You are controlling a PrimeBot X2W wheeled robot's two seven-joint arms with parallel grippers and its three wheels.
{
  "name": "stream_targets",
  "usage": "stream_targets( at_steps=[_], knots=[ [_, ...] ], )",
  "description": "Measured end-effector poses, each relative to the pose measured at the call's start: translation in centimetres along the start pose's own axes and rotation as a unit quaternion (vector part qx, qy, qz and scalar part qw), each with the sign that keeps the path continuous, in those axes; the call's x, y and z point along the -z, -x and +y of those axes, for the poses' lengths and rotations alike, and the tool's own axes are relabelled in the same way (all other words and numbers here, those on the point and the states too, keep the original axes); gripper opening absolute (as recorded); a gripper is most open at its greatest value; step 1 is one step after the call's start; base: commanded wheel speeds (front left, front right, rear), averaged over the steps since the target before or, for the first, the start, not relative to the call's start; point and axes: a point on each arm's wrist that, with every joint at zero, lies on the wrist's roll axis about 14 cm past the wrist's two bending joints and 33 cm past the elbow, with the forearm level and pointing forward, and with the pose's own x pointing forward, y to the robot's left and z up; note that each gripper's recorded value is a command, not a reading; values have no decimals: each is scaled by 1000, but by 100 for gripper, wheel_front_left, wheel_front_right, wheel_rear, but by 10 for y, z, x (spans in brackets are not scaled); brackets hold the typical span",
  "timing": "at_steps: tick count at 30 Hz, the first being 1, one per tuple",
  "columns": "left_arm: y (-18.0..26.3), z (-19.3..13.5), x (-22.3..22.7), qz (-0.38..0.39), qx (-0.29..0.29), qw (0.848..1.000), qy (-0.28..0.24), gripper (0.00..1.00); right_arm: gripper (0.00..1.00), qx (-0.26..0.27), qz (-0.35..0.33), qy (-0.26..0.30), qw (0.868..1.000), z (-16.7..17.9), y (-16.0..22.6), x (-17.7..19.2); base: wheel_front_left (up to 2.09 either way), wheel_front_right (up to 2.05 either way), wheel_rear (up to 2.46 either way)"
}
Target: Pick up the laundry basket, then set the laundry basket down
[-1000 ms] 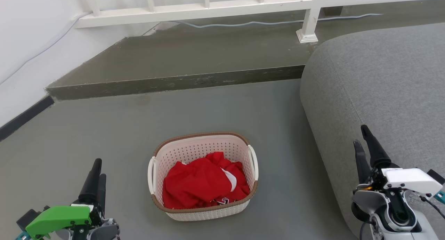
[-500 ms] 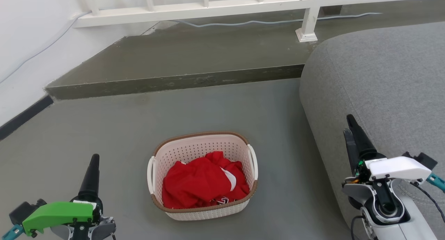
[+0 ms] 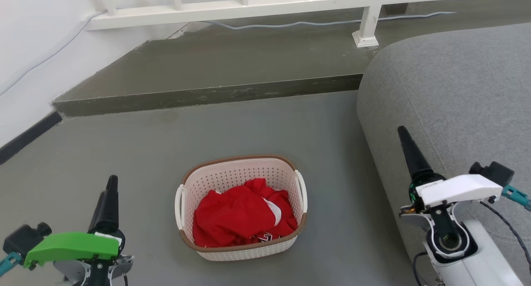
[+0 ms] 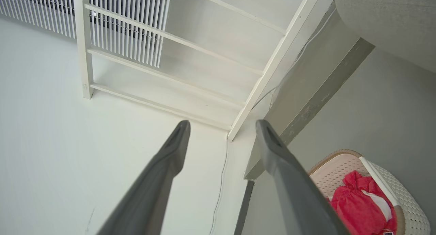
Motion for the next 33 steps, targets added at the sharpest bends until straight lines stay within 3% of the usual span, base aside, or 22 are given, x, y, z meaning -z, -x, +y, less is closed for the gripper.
stream_targets(
  at_steps=[13,33],
  knots=[
    [-7,-16,-3,-6,29,989,-144,100,100,-18,25,132,991,5,-7,12,0,0,0],
    [-12,-30,8,-14,52,946,-320,100,100,-61,33,306,949,26,-17,32,0,0,0]
  ],
)
